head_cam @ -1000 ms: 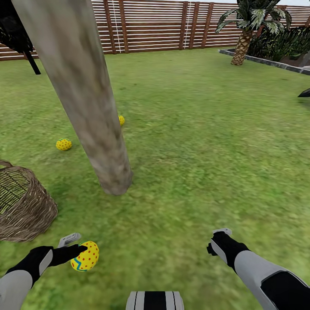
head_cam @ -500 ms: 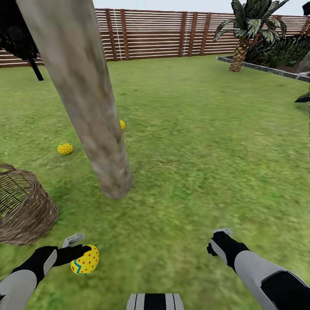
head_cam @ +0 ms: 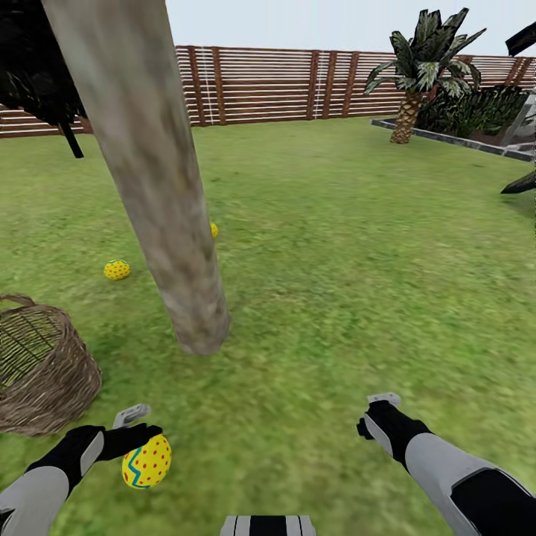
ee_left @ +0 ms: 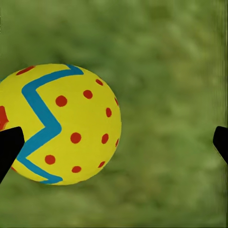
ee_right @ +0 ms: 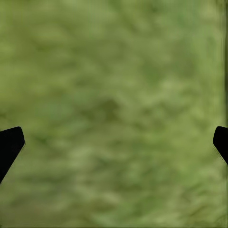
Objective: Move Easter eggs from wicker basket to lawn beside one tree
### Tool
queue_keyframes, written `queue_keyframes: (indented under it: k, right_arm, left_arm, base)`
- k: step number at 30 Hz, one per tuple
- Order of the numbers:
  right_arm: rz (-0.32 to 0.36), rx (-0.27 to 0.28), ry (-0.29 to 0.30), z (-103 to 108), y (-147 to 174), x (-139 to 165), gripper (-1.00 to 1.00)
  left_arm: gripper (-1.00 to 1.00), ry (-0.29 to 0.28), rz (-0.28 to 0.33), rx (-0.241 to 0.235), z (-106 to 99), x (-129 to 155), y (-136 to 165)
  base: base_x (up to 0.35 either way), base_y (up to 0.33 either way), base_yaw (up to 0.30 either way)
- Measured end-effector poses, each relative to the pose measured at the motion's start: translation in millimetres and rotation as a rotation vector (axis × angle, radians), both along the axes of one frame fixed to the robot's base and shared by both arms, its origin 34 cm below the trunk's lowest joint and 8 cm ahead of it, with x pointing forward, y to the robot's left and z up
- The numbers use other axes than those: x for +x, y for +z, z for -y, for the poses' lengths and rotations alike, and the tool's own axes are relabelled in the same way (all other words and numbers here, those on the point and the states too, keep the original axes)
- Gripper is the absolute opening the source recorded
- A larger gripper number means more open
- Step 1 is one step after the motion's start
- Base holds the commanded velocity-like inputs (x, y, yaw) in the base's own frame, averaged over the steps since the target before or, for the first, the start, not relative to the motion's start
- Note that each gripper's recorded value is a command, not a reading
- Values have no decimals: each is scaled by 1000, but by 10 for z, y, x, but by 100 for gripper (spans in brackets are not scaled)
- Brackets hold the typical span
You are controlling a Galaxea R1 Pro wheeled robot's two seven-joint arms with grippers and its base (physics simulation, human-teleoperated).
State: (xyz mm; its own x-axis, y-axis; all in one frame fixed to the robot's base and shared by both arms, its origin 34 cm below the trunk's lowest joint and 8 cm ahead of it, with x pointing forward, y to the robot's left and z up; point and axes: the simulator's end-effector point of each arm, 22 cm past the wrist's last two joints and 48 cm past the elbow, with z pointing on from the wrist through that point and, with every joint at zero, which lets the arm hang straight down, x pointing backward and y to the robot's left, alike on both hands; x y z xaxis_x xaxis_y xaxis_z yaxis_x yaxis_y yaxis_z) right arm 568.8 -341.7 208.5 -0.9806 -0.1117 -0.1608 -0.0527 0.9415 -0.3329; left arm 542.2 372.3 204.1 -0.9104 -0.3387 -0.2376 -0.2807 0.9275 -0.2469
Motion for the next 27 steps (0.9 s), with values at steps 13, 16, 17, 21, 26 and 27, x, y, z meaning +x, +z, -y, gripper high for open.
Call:
queue_keyframes:
  k: [13, 16, 17, 21, 26, 27]
  right_arm:
    - [61, -5, 2, 8, 300, 171, 100]
    - [74, -5, 2, 10, 368, 203, 100]
    - [78, -5, 2, 9, 392, 216, 100]
    - [95, -5, 2, 11, 485, 258, 100]
    - [96, -4, 0, 19, 604, 289, 100]
    - [97, -3, 0, 16, 628, 299, 100]
  left_arm:
    - [100, -12, 48, -29, 227, 142, 231]
    - [100, -17, 60, -33, 271, 176, 289]
    - [100, -17, 64, -34, 279, 188, 310]
    - [100, -19, 83, -34, 289, 238, 398]
    - [100, -18, 85, -33, 282, 273, 519]
    - [100, -18, 85, -33, 281, 280, 542]
  base:
    - [-219, 150, 255]
    - [-269, 205, 284]
    - [-271, 194, 284]
    - [-277, 182, 284]
    - [-275, 191, 195]
    - [-269, 205, 40]
